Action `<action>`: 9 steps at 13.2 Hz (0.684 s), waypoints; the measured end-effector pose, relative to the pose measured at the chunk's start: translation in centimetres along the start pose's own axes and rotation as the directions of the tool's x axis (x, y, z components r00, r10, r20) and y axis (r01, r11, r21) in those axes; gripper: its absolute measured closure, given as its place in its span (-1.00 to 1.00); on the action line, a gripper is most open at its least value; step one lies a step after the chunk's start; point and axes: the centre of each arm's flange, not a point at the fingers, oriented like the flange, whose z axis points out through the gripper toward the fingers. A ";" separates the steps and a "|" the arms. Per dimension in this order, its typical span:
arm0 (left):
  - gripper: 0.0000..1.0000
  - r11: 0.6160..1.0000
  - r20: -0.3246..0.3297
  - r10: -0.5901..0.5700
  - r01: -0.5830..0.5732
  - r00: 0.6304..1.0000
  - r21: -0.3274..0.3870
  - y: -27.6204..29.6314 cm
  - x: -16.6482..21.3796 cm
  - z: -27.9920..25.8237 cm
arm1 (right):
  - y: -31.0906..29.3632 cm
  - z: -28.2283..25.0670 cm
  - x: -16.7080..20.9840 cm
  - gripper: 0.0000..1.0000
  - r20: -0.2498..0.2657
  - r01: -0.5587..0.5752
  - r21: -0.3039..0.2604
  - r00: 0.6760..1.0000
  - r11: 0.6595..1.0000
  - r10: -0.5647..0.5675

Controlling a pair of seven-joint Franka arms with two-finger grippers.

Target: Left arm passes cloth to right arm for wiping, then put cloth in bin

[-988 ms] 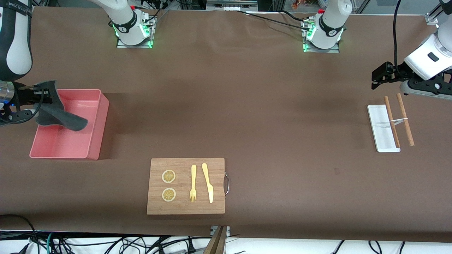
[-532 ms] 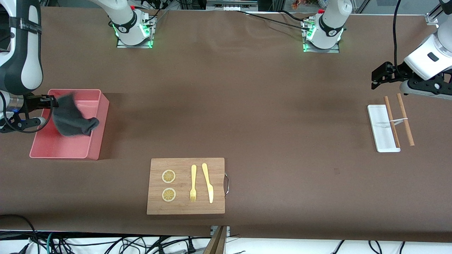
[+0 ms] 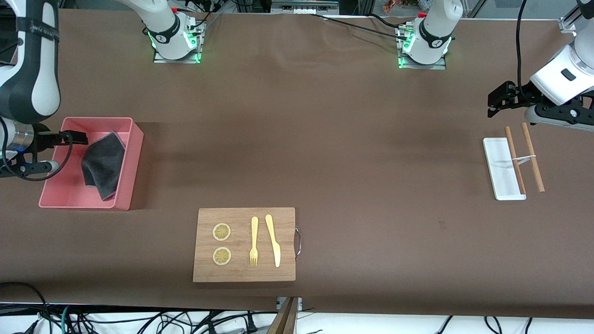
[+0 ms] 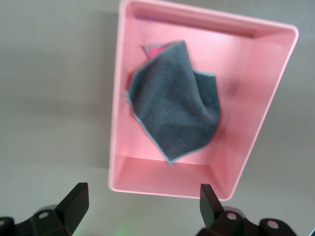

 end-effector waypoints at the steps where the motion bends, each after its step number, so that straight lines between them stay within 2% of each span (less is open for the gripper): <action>1: -1.00 1.000 0.000 0.002 -0.002 1.000 0.000 0.1 0.0 0.0 | -2.2 -1.8 0.1 -1.00 -0.016 0.002 0.018 1.000 1.000 -0.001; 5: -1.00 1.000 -0.002 0.004 -0.004 1.000 0.000 0.2 0.0 -0.1 | -5.2 -7.3 -2.6 -1.00 -0.070 0.028 0.106 0.997 0.994 -0.020; 9: -1.00 1.000 -0.003 0.004 -0.004 1.000 0.001 0.2 0.0 -0.1 | -7.5 -9.6 -4.6 -1.00 -0.076 0.018 0.133 0.997 0.991 -0.008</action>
